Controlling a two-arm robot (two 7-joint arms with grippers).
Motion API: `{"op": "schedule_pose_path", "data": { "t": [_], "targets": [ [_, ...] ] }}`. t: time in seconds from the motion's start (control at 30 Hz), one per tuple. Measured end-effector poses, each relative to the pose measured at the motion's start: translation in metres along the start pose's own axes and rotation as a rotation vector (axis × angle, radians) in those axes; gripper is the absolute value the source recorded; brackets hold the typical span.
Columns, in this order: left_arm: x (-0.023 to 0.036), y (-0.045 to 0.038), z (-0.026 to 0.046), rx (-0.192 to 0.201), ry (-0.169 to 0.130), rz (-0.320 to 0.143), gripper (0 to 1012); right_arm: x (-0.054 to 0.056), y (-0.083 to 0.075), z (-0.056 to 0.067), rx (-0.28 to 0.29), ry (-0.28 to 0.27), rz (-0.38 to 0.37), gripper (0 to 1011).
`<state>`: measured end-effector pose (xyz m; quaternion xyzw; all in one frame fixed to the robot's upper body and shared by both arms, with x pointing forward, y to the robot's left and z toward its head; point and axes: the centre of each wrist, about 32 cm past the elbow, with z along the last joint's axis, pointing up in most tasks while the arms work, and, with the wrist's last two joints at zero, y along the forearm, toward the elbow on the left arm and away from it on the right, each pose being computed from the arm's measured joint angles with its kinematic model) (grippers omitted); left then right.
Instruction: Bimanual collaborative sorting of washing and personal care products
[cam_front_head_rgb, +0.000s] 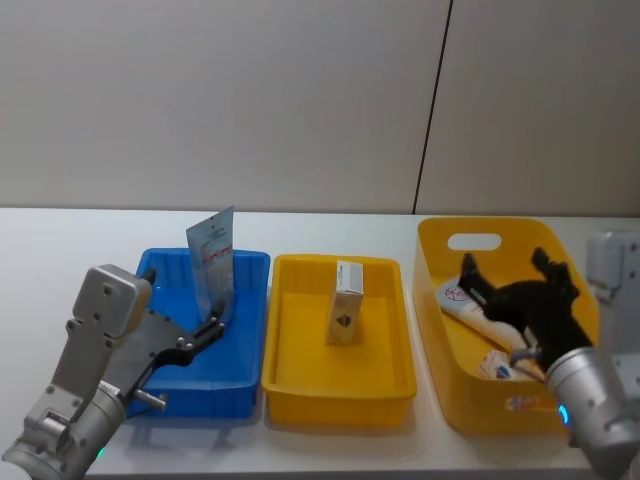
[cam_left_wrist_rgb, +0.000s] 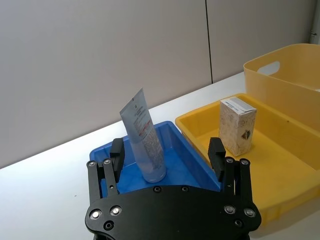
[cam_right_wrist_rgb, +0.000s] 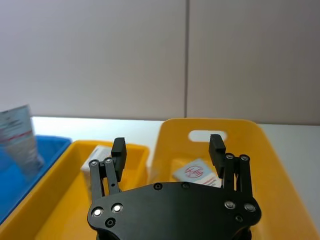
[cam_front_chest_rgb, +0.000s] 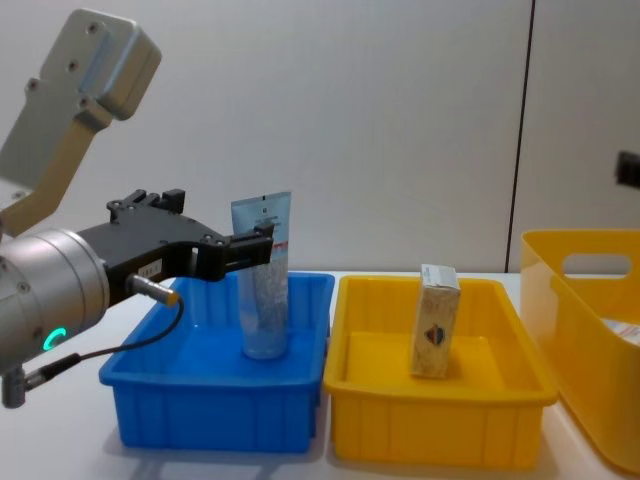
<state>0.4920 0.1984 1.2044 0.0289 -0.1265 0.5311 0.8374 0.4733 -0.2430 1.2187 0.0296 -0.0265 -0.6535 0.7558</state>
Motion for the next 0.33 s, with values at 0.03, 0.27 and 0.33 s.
{"op": "schedule_pose_path", "data": {
  "t": [0.03,0.27,0.33],
  "targets": [
    [0.0,0.0,0.0,0.0,0.0,0.0,1001,0.0,-0.002,-0.002,0.001,-0.003,0.012,1003],
    [0.0,0.0,0.0,0.0,0.0,0.0,1001,-0.006,-0.018,-0.016,-0.005,-0.021,0.116,1003],
    [0.0,0.0,0.0,0.0,0.0,0.0,1001,-0.008,-0.022,-0.02,-0.008,-0.024,0.147,1003]
  ]
}}
